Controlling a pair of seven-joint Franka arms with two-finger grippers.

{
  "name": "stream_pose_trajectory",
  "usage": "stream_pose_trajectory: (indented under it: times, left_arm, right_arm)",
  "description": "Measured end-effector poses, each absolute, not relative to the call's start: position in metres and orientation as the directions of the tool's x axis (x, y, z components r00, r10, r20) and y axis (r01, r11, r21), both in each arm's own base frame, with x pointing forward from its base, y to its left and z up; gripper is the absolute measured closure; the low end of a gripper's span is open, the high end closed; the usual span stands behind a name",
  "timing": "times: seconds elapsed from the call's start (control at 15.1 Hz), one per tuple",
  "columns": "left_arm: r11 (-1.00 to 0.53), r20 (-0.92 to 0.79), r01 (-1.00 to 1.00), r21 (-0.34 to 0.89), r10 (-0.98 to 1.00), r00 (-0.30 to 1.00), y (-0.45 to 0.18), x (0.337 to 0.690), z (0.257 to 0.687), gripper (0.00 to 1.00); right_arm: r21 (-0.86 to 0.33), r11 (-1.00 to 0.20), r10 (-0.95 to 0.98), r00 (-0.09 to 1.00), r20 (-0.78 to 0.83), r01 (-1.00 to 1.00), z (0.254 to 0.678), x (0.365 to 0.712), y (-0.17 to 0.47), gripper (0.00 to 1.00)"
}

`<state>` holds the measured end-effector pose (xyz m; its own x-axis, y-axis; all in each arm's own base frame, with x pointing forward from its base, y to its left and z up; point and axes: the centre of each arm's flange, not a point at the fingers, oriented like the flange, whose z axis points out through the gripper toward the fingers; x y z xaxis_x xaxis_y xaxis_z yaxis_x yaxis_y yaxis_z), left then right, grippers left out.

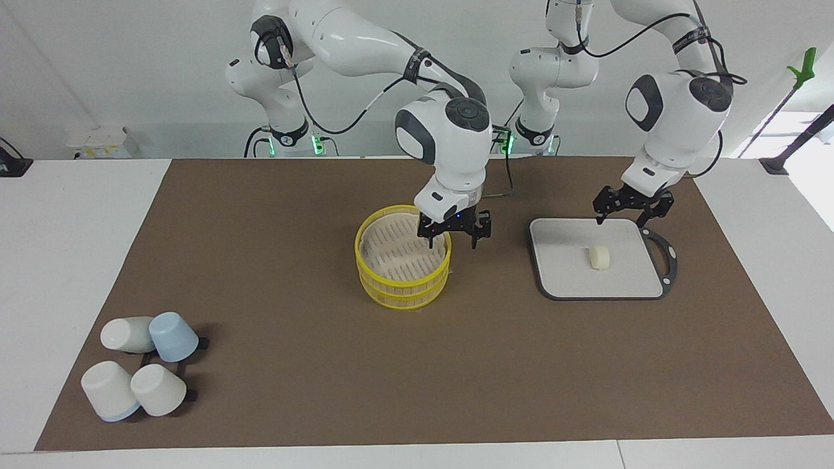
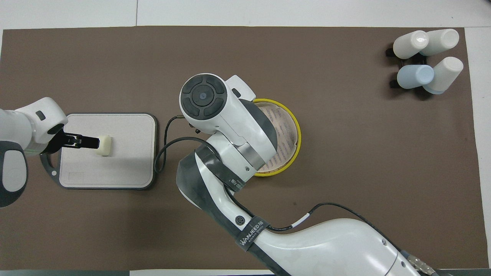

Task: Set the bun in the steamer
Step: 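Grasp the bun with the left gripper while the right gripper grasps the lid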

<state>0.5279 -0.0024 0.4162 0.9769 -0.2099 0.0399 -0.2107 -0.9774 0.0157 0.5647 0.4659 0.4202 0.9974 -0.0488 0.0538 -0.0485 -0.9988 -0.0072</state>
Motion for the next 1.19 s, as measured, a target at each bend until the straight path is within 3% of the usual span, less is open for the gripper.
stream_pose_trajectory:
  times: [0.33,0.93,1.06,1.19]
  left_arm:
    - [-0.972,0.064,-0.236,-0.006,-0.236,0.970,-0.007,0.534,0.351,0.00]
    - [-0.957,0.094,-0.290,-0.027,-0.291,0.952,0.012,0.529,0.328,0.00]
    - [-0.958,0.093,-0.284,-0.027,-0.286,0.954,0.006,0.529,0.316,0.02]
    - [-0.957,0.089,-0.290,-0.028,-0.291,0.952,-0.005,0.530,0.304,0.07]
  right_arm:
    - [-0.018,-0.999,-0.036,0.997,0.064,-0.035,0.380,0.546,0.458,0.00]
    - [-0.029,-0.999,-0.032,0.997,0.077,-0.030,0.392,0.538,0.454,0.91]
    - [0.014,-0.999,-0.038,0.998,0.047,-0.039,0.400,0.540,0.447,0.91]
    - [0.046,-0.998,-0.051,0.998,0.026,-0.052,0.434,0.553,0.429,0.91]
